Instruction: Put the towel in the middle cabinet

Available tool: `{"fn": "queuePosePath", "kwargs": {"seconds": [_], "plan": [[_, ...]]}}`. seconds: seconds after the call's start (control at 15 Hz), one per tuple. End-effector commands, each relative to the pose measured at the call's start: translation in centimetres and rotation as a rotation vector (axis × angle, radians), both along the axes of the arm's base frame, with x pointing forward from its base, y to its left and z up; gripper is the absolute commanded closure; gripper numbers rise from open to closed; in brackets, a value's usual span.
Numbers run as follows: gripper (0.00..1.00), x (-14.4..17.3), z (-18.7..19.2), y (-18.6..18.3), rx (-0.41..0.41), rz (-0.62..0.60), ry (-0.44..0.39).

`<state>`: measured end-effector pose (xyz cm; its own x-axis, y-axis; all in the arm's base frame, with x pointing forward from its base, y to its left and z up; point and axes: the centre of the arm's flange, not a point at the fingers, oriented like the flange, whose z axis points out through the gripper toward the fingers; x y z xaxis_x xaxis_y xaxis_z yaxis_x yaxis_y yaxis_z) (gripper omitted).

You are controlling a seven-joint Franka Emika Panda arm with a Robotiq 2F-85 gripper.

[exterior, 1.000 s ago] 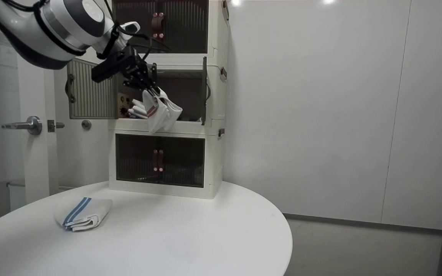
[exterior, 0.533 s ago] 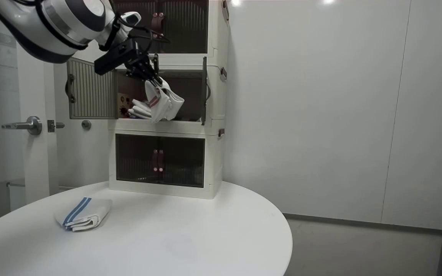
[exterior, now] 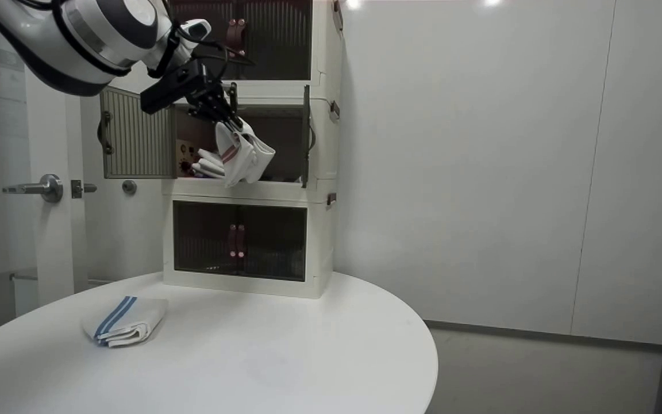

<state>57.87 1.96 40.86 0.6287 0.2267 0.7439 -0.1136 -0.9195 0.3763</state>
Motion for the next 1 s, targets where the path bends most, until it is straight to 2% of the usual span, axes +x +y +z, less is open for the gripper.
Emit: {"fn": "queuePosePath", "kwargs": {"seconds": [0.0,0.67,0.93], "plan": [[0.93,0.0,0.0,0.0,0.0,0.0,0.0],[0.93,0.0,0.0,0.0,0.0,0.0,0.0],[0.92,1.4,-0.5,1.1,-0.012,-0.023,0.014]]}}
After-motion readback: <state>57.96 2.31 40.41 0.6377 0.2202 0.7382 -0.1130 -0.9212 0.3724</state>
